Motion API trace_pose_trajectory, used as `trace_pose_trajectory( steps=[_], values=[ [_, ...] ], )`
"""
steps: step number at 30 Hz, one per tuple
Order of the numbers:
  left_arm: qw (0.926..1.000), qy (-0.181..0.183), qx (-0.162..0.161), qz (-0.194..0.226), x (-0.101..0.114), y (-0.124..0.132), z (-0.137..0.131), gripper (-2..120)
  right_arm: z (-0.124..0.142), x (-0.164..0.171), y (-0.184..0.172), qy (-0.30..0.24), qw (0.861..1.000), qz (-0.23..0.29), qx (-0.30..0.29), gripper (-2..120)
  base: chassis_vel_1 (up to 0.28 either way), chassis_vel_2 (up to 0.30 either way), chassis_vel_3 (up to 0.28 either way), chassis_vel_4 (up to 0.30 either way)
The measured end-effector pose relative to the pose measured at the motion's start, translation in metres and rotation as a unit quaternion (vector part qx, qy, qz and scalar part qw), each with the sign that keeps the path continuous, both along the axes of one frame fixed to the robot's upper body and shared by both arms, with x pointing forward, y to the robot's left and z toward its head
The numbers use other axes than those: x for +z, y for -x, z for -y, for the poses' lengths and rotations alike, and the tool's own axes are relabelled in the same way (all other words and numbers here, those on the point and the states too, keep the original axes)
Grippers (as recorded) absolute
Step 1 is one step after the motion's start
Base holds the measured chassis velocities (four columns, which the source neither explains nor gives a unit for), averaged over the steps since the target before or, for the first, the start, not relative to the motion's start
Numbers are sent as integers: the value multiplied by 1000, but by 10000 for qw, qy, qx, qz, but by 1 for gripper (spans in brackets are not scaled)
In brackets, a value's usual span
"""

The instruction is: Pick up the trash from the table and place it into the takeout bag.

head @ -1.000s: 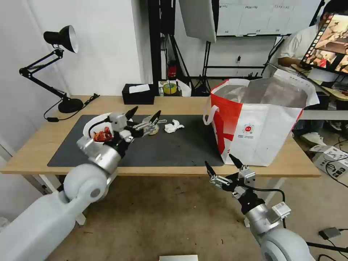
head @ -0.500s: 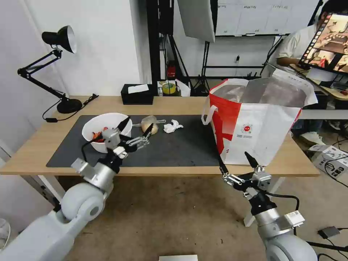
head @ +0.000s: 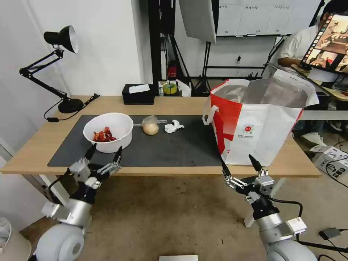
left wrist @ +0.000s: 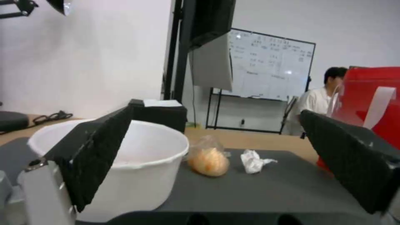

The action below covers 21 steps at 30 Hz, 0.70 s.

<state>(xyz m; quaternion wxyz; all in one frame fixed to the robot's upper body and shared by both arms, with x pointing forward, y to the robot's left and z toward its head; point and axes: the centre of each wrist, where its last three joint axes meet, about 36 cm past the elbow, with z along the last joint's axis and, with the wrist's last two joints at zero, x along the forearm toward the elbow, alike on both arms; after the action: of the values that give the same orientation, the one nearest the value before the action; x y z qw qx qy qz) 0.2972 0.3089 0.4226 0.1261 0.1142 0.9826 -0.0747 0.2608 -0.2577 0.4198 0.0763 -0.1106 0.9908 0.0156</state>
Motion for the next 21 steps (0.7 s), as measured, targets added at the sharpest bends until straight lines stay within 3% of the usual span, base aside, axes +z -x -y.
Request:
trace_pose_trajectory(
  steps=[10, 21],
  values=[
    [9993, -146, 93, -320, -10, 12, 3, 100, 7, -8, 13, 177, 9989, -377, -220, 100, 0, 0, 0, 0],
    [9982, -196, 213, -534, -17, 22, -1, 100, 8, -15, 17, 156, 9987, -411, -247, 100, 0, 0, 0, 0]
  ],
)
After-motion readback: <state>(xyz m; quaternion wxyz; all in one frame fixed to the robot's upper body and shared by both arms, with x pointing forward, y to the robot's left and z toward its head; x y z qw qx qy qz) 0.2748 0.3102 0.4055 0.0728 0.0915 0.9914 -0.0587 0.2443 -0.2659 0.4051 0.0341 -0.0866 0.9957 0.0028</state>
